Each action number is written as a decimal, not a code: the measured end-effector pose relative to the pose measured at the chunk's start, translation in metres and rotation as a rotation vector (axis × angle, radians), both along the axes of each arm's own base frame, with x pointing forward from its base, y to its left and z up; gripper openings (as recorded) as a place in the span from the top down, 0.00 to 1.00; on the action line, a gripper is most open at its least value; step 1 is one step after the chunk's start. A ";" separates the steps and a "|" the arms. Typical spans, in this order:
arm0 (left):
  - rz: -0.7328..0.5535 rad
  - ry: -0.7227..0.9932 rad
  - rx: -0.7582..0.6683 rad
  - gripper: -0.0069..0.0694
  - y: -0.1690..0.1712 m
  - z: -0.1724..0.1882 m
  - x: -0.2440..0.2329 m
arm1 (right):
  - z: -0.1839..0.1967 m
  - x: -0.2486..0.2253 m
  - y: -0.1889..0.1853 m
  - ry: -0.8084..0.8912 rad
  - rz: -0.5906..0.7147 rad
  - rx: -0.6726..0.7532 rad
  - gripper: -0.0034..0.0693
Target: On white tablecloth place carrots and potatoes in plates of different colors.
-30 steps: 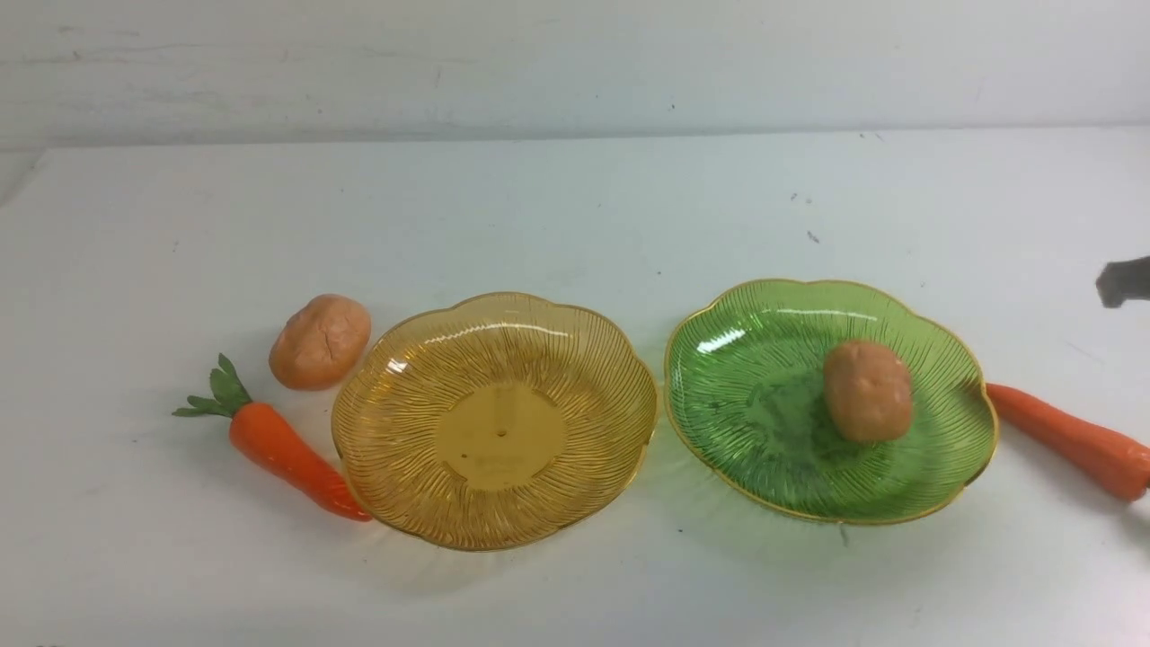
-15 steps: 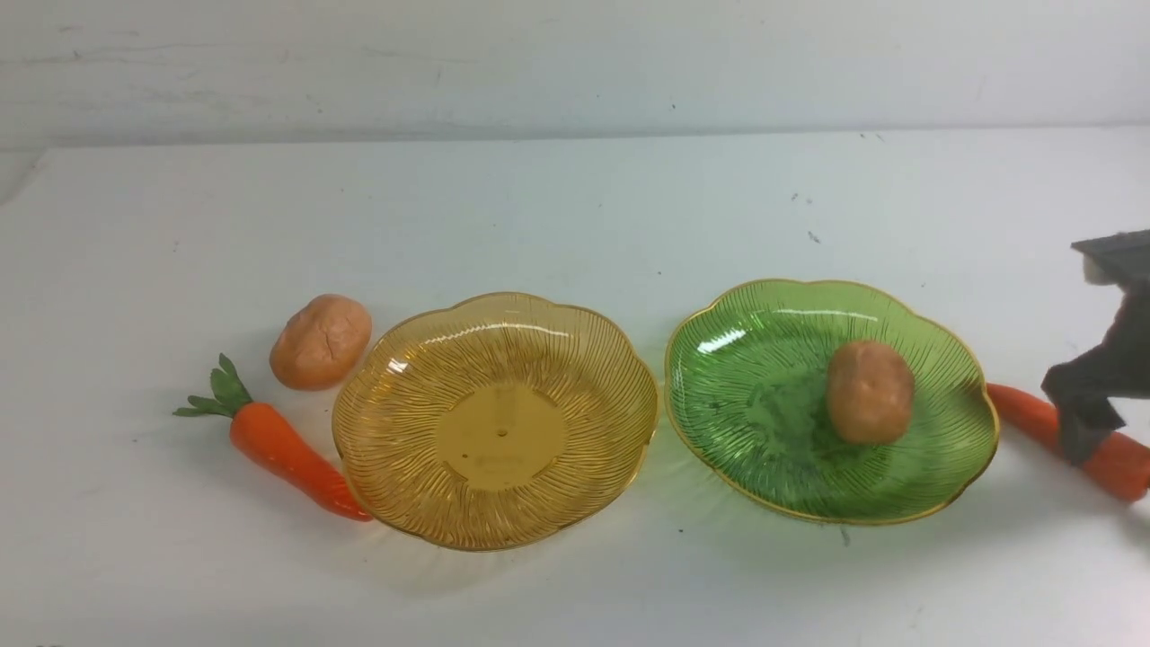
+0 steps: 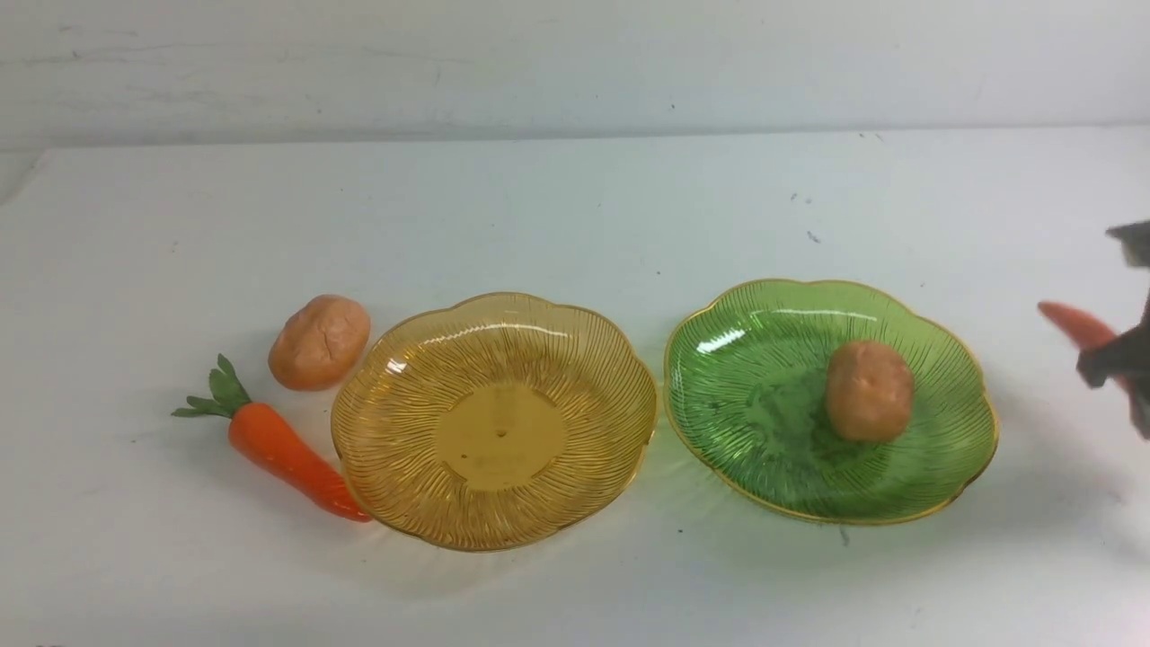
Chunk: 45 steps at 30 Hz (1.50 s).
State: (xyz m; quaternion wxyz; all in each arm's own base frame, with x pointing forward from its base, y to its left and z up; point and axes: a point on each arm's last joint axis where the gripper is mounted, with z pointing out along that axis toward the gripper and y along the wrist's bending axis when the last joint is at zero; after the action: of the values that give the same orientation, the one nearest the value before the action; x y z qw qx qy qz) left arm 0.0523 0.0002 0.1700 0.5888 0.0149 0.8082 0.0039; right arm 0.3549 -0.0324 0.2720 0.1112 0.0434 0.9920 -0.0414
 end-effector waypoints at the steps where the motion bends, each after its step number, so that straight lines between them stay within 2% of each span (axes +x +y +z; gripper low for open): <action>1: 0.000 0.000 0.000 0.91 0.000 0.000 0.000 | 0.012 -0.005 0.014 -0.029 0.024 0.078 0.50; 4: 0.000 0.000 0.000 0.91 0.000 0.000 0.000 | 0.029 -0.008 0.065 -0.124 0.142 0.276 0.50; 8: 0.000 0.000 0.000 0.91 0.000 0.000 0.000 | 0.029 -0.003 0.134 -0.232 0.283 0.418 0.50; 13: 0.000 0.000 0.000 0.91 0.000 0.000 0.000 | -0.006 -0.002 0.242 -0.260 0.504 0.480 0.48; 15: 0.000 0.000 0.000 0.91 0.000 0.000 0.000 | -0.023 0.004 0.272 -0.269 0.560 0.469 0.41; 18: 0.000 0.000 0.000 0.91 0.000 0.000 0.000 | -0.035 0.017 0.292 -0.267 0.598 0.453 0.20; 20: 0.000 0.000 0.000 0.91 0.000 0.000 0.000 | -0.036 0.020 0.294 -0.251 0.610 0.448 0.13; 23: 0.002 0.000 -0.007 0.91 0.000 0.000 0.000 | -0.029 0.021 0.294 -0.202 0.629 0.445 0.06; 25: 0.009 -0.003 -0.051 0.91 -0.001 0.000 0.000 | -0.015 0.021 0.292 -0.160 0.645 0.440 0.07; 30: 0.046 -0.008 -0.394 0.91 -0.007 0.002 0.000 | 0.022 0.024 0.276 -0.142 0.677 0.389 0.25; 32: 0.069 0.009 -0.644 0.91 -0.011 0.004 0.000 | 0.039 0.026 0.265 -0.185 0.658 0.348 0.41; 34: 0.097 0.044 -0.999 0.91 -0.018 0.006 0.000 | 0.063 0.019 0.245 -0.240 0.624 0.281 0.68; 35: 0.108 0.056 -1.119 0.91 -0.019 0.008 0.000 | 0.078 0.008 0.229 -0.270 0.603 0.240 0.81; 37: 0.112 0.039 -1.245 0.91 -0.020 0.012 0.000 | 0.098 -0.025 0.202 -0.301 0.591 0.179 0.93; 40: 0.114 -0.027 -1.309 0.91 -0.017 0.018 0.002 | 0.114 -0.079 0.169 -0.321 0.558 0.126 0.97; 45: 0.040 -0.082 -1.131 0.91 -0.018 0.052 0.002 | 0.108 -0.153 0.130 -0.343 0.511 0.125 0.97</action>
State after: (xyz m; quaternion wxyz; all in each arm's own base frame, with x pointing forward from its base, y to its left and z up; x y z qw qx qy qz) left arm 0.0542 -0.0180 0.2217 0.5359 -0.3179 0.6612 -0.4178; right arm 0.2018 0.0974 0.3799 0.2808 -0.1944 0.9382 0.0569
